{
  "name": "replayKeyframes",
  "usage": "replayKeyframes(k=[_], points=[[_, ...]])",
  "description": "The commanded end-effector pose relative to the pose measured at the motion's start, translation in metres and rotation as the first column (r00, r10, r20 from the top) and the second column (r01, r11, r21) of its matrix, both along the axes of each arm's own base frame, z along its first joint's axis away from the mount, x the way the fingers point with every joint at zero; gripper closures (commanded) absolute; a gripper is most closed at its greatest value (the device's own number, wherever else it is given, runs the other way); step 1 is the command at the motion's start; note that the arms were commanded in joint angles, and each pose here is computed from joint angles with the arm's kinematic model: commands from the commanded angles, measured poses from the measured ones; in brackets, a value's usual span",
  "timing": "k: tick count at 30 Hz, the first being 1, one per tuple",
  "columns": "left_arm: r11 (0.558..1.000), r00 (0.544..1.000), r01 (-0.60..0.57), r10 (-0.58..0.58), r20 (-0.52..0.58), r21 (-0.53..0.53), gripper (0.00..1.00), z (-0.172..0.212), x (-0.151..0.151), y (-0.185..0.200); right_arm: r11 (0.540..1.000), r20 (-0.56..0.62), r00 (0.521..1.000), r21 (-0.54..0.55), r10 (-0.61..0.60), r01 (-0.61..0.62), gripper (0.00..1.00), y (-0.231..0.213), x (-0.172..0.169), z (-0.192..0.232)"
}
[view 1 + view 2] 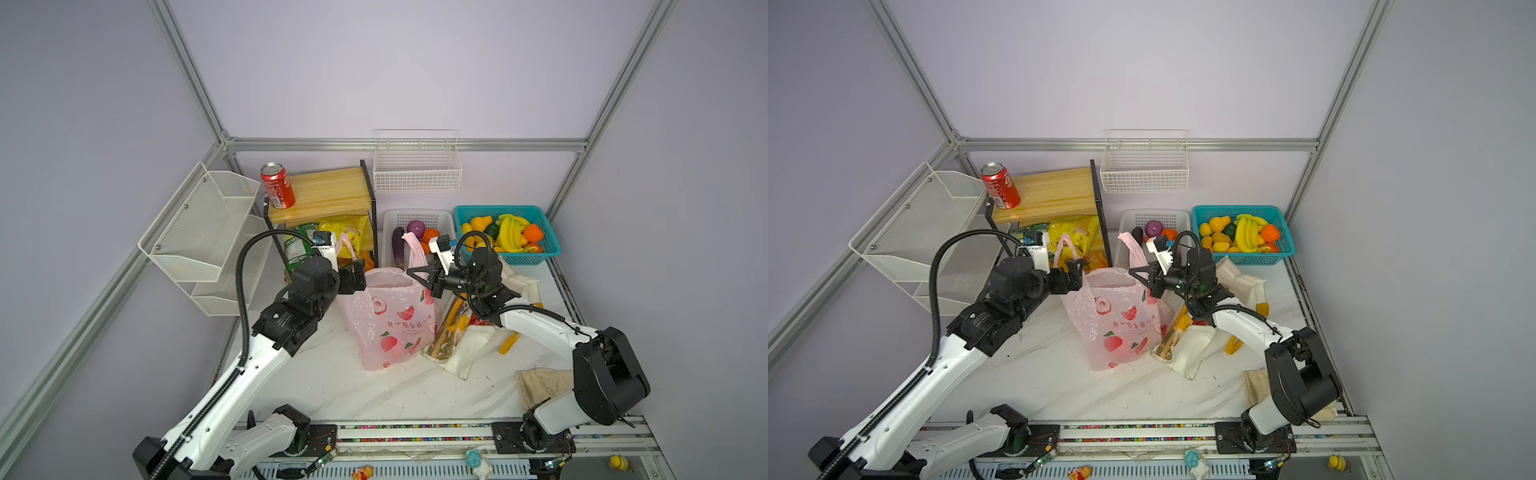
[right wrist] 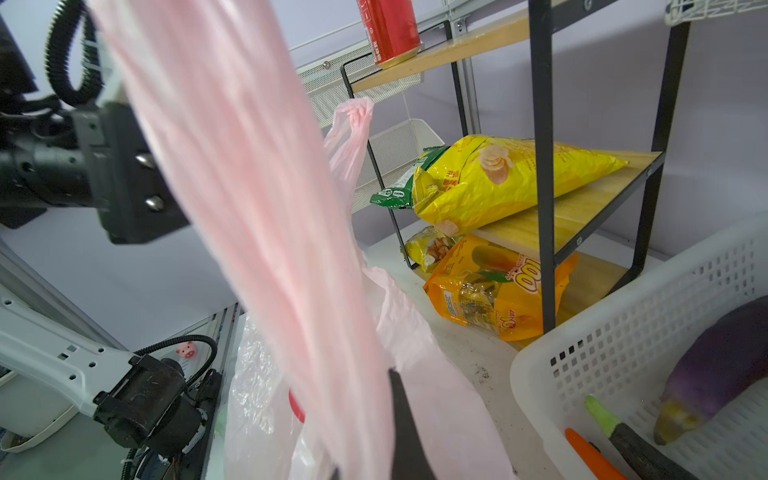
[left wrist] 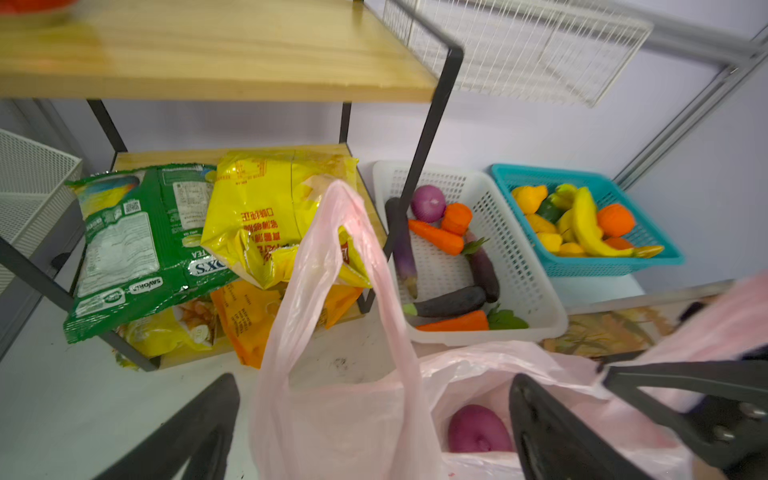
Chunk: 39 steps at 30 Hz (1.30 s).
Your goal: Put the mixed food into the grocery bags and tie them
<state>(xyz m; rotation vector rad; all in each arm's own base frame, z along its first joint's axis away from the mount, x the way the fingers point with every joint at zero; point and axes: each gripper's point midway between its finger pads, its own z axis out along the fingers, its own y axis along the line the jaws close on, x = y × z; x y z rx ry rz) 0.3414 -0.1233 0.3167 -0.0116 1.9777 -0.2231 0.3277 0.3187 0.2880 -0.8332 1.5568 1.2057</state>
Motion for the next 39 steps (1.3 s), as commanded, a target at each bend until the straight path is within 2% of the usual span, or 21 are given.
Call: replayKeyframes(k=[1,6,9,12,16,27,33,36,39], points=[[0.999,1.0,-0.029,0.028,0.013,0.034,0.0,-0.008,0.007,0.005,1.0,0.032,0.999,0.016,-0.011,0.01,0.98,-0.003,0.0,0.008],[0.999,0.999,-0.029,0.029,-0.019,0.022,0.0,-0.027,0.015,0.0,1.0,0.028,0.999,0.006,-0.015,0.014,0.98,-0.002,0.003,0.004],[0.999,0.998,-0.045,0.045,-0.037,-0.006,0.03,-0.04,0.015,0.001,1.0,0.028,0.999,0.002,-0.021,0.021,0.98,-0.003,0.004,0.003],[0.998,0.999,-0.045,0.044,-0.026,-0.032,0.07,-0.048,0.015,0.004,1.0,0.027,0.999,-0.002,-0.018,0.018,0.98,-0.003,0.003,0.001],[0.996,0.998,-0.062,0.061,-0.005,-0.058,0.08,-0.053,0.016,0.012,1.0,0.026,0.999,-0.004,-0.02,0.02,0.98,-0.004,0.004,0.0],[0.996,0.99,0.032,-0.02,0.143,-0.081,0.0,-0.025,0.035,-0.003,1.0,0.011,1.0,-0.01,-0.023,0.023,0.98,-0.002,0.007,-0.004],[0.998,0.99,0.036,-0.03,0.138,-0.043,0.0,-0.023,0.055,-0.008,1.0,0.002,1.0,-0.014,-0.02,0.02,0.98,-0.001,0.009,-0.007],[0.999,0.993,0.024,-0.021,0.119,-0.028,0.05,-0.027,0.059,-0.007,1.0,0.002,1.0,-0.014,-0.026,0.026,0.98,-0.002,0.009,-0.007],[0.999,0.992,0.042,-0.038,0.122,-0.03,0.15,-0.031,0.058,-0.01,0.999,0.003,0.999,-0.014,-0.036,0.036,0.98,-0.003,0.009,-0.006]])
